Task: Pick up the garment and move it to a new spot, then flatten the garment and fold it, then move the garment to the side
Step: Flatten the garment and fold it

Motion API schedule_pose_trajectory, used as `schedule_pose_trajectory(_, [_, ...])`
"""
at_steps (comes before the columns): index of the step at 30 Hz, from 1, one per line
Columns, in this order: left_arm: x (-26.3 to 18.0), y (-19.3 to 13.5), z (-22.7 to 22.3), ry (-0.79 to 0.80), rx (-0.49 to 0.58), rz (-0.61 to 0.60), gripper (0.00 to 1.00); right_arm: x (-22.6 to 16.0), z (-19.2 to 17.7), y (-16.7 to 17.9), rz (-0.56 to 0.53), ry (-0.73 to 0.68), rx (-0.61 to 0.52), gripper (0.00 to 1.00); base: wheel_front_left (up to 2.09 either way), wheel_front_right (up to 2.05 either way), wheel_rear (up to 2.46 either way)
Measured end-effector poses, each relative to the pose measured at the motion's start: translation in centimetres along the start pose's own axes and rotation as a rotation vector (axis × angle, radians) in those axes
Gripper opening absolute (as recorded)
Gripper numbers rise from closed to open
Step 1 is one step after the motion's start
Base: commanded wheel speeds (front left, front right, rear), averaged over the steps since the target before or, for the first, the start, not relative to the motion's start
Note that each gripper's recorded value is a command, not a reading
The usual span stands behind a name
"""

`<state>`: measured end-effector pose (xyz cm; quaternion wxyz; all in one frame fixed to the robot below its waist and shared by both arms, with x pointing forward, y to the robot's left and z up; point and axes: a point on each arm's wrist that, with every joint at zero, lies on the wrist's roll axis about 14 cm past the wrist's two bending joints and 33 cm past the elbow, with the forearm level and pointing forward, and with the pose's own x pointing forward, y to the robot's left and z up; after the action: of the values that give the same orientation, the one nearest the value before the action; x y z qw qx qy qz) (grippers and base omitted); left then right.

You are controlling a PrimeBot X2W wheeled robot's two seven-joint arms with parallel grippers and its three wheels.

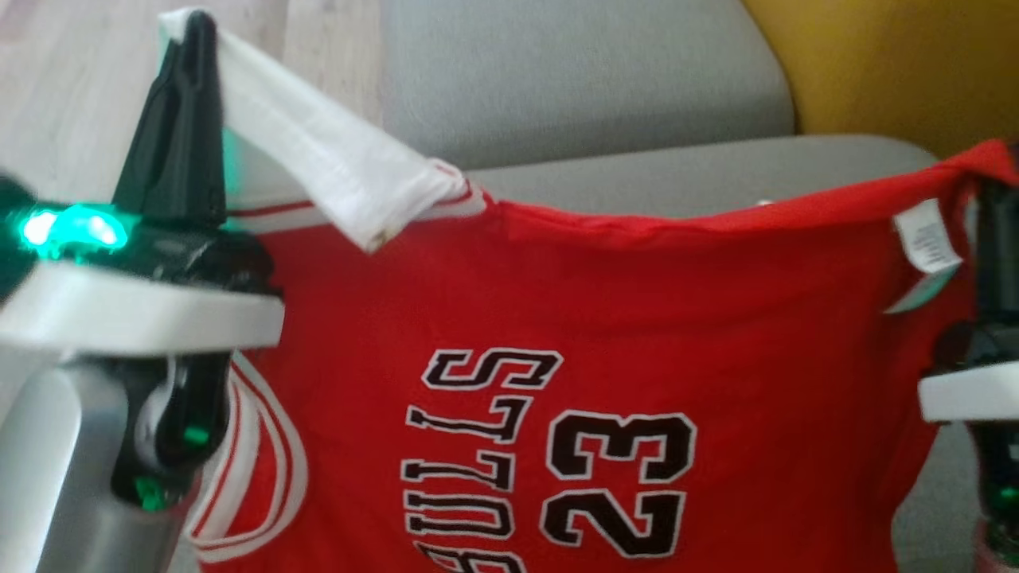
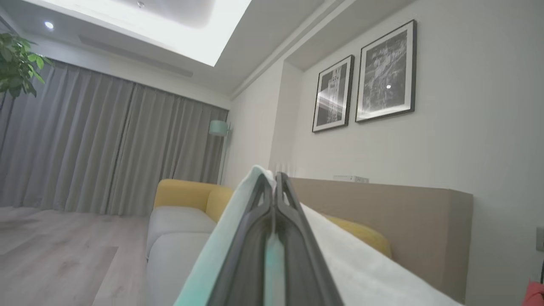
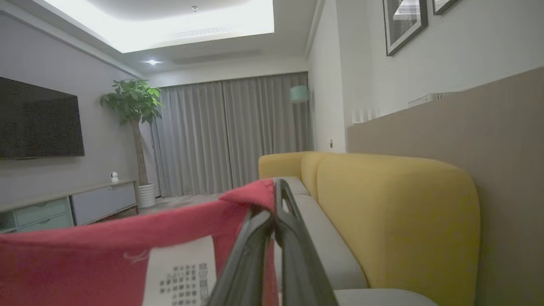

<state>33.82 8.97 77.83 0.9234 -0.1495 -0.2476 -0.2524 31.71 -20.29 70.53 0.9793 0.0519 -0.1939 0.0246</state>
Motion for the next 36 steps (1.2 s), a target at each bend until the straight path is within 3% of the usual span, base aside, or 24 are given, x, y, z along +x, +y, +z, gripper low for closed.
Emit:
schedule_pose_trajectory(5, [2.3, 2.7, -5.3, 0.159, -0.012, 0.025, 0.0, 2.3, -5.4, 0.6, 0.028, 0.164, 0.053, 0.0, 0.0, 0.0, 0.0])
schedule_pose_trajectory(8, [4.7, 5.3, -7.6, 0.221, 0.02, 0.052, 0.0, 5.6, -7.6, 1.0, 0.057, 0.217, 0.053, 0.0, 0.0, 0.0, 0.0])
schedule_pose_trajectory(14, [13.8, 10.3, -6.6, 0.156, 0.164, 0.083, 0.0, 17.2, -7.1, 0.3, 0.071, 0.156, -0.041, 0.0, 0.0, 0.0, 0.0])
schedule_pose_trajectory(18, [19.2, 12.7, -6.2, 0.039, 0.23, 0.098, 0.0, 24.7, -7.3, -1.1, 0.02, 0.113, -0.105, 0.0, 0.0, 0.0, 0.0])
schedule_pose_trajectory(21, [20.5, 13.7, -8.8, 0.026, 0.214, 0.094, 0.0, 27.2, -9.6, -2.0, -0.009, 0.134, -0.116, 0.0, 0.0, 0.0, 0.0])
schedule_pose_trajectory(26, [18.4, 16.8, -18.5, 0.191, 0.14, 0.133, 0.0, 26.9, -20.3, -2.1, -0.012, 0.338, -0.088, 0.0, 0.0, 0.0, 0.0])
schedule_pose_trajectory(31, [11.6, 19.2, -28.3, 0.396, 0.045, 0.21, 0.0, 21.7, -31.7, -1.8, -0.013, 0.593, -0.046, 0.0, 0.0, 0.0, 0.0])
schedule_pose_trajectory(36, [6.1, 20.0, -31.9, 0.489, -0.018, 0.275, 0.0, 16.8, -36.6, -1.7, -0.027, 0.728, -0.01, 0.0, 0.0, 0.0, 0.0])
